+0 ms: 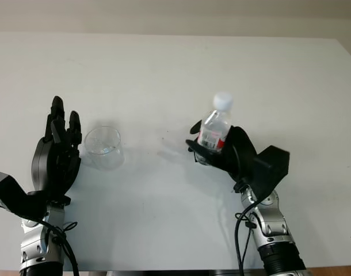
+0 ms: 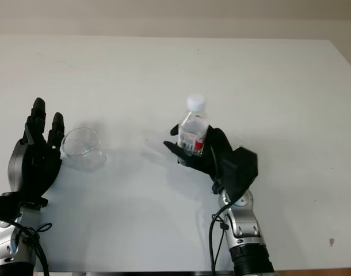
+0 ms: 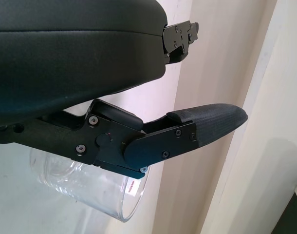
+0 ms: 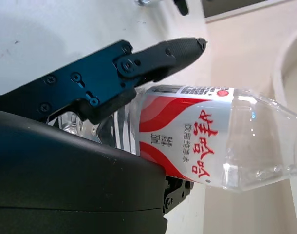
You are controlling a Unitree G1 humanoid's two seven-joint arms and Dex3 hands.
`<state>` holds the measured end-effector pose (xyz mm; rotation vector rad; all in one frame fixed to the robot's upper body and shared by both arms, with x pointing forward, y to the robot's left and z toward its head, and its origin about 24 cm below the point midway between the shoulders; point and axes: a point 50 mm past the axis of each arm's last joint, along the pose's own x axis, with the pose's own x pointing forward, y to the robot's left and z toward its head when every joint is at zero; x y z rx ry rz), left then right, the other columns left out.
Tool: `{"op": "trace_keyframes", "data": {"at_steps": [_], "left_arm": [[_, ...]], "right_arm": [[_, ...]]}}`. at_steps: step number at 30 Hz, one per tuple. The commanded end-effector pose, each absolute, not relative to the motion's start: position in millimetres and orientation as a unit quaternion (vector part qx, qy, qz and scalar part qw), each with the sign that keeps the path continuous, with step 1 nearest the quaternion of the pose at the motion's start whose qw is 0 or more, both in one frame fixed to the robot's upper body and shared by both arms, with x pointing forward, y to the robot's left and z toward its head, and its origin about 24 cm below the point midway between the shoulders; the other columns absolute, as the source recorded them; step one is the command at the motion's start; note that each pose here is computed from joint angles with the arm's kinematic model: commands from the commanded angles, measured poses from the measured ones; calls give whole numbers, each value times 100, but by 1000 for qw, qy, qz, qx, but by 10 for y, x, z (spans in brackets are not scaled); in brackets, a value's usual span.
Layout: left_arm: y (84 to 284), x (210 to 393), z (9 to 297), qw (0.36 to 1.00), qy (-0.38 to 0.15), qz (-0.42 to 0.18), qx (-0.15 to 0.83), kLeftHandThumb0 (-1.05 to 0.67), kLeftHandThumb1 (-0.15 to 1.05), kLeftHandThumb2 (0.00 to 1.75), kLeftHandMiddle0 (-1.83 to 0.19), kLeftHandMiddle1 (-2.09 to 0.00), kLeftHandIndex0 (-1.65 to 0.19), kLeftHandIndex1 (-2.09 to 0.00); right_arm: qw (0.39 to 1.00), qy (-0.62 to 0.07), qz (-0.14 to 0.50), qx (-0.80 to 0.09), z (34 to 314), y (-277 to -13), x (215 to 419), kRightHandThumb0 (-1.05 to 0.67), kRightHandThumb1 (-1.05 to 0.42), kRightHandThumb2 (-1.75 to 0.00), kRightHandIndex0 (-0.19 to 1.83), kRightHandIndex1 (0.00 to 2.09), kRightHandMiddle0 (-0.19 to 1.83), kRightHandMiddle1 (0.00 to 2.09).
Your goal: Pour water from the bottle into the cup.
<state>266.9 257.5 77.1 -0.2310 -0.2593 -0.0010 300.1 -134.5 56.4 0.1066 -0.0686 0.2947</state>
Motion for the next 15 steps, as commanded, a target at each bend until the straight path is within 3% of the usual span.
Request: {"op": "trace_keyframes", "data": {"at_steps": [1, 4, 6, 7, 8, 10, 12, 15], "left_arm": [[2603, 2633, 724, 986, -118, 5, -116, -80, 105, 69, 19, 0, 19, 0], [2606, 2633, 724, 986, -117, 2, -117, -81, 105, 68, 19, 0, 19, 0], [2611, 2629, 725, 986, -116, 2, -116, -81, 105, 68, 19, 0, 19, 0], [2614, 2627, 726, 986, -116, 2, -116, -81, 105, 68, 19, 0, 19, 0], [2615, 2625, 727, 986, -116, 2, -116, -80, 105, 68, 19, 0, 19, 0], [2615, 2623, 730, 986, -117, 3, -118, -80, 105, 69, 19, 0, 19, 0], [2613, 2624, 729, 986, -118, 3, -119, -80, 105, 69, 19, 0, 19, 0], [2604, 2628, 723, 986, -117, 2, -118, -80, 105, 69, 19, 0, 19, 0]], "right_arm": [[988, 14, 133, 80, 340, -1388, 2880, -55, -105, -16, 13, 193, 4, 174], [987, 21, 117, 104, 308, -1435, 2828, -56, -105, -12, 13, 183, 1, 158], [988, 13, 110, 104, 302, -1480, 2791, -56, -105, -10, -3, 171, -10, 141], [989, 9, 110, 103, 304, -1506, 2773, -57, -105, -9, -8, 155, -14, 128], [988, 6, 112, 102, 306, -1521, 2762, -59, -105, -8, -11, 126, -16, 107], [988, 0, 120, 97, 322, -1558, 2742, -61, -104, -7, -11, 96, -16, 85], [989, -15, 130, 74, 356, -1600, 2723, -63, -102, -6, -4, 40, -12, 47], [990, -37, 135, 34, 402, -1640, 2699, -66, -100, -5, -2, 12, -9, 26]]}}
